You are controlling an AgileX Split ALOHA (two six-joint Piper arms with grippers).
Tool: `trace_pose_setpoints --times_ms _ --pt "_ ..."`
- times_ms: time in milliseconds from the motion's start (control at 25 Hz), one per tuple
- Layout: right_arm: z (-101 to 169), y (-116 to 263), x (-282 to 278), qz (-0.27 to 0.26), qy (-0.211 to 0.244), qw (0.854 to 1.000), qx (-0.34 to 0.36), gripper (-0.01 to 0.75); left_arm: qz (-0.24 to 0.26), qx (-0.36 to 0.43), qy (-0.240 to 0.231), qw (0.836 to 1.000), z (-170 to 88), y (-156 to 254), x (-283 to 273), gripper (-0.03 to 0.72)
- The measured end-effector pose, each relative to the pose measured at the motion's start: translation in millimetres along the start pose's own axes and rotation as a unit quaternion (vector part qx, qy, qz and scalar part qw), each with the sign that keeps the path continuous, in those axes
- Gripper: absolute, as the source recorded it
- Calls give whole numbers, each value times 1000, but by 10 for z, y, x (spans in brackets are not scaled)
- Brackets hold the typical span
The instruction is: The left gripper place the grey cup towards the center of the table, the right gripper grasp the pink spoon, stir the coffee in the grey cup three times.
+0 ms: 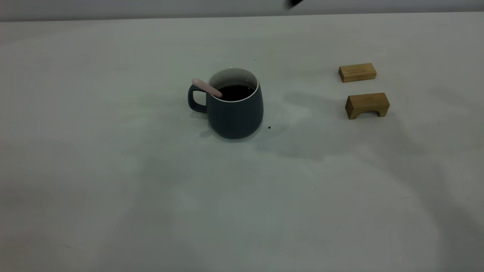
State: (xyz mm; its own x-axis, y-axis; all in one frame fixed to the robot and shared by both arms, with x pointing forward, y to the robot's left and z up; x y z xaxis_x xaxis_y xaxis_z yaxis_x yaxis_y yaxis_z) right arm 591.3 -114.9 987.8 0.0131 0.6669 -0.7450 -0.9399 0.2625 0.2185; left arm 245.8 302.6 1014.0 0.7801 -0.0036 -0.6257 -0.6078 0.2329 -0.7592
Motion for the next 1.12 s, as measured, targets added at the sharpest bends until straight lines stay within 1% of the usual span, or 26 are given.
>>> trace_pose_setpoints --times_ms 80,160,320,360,440,520,560,680,760,880,1000,1120 --pt "-22 88 -273 -39 46 998 -19 400 0 0 0 1000 0 0 0 287" --pt "-10 238 -555 -72 79 994 -32 346 0 0 0 1000 0 0 0 287" --pt "0 528 -1034 -126 120 981 -86 268 0 0 0 1000 0 0 0 287" --pt "-8 597 -1155 -143 132 975 -105 254 0 0 0 1000 0 0 0 287" --pt "-31 724 -1380 -180 154 961 -140 249 0 0 0 1000 0 0 0 287" --pt "-89 833 -1535 -205 175 947 -173 246 0 0 0 1000 0 0 0 287" --pt "-134 920 -1634 -221 188 938 -192 245 0 0 0 1000 0 0 0 287" --pt "-340 1155 -1773 -241 220 918 -225 244 0 0 0 1000 0 0 0 287" --pt "-507 1330 -1810 -248 232 911 -235 244 0 0 0 1000 0 0 0 287" --pt "-780 1657 -1831 -258 228 907 -242 244 0 0 0 1000 0 0 0 287" --pt "-1039 1976 -1870 -286 212 901 -248 244 0 0 0 1000 0 0 0 287" --pt "-1320 2241 -1916 -330 201 889 -245 244 0 0 0 1000 0 0 0 287"
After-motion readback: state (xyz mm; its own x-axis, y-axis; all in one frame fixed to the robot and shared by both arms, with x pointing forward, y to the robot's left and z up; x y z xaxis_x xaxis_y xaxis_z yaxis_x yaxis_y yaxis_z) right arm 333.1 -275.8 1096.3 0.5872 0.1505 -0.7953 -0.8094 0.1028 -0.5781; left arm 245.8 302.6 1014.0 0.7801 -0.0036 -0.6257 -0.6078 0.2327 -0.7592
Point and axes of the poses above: a point on each arm's last joint axis where the gripper is mounted, x pointing out along that axis toward the gripper, z along the wrist's bending axis when the last joint is at zero, y = z × x, the point moved 3 cm from there along x, pointing out along that axis toward the gripper, and after that the axes turned 12 degrees about x, right-handed, at the moved point
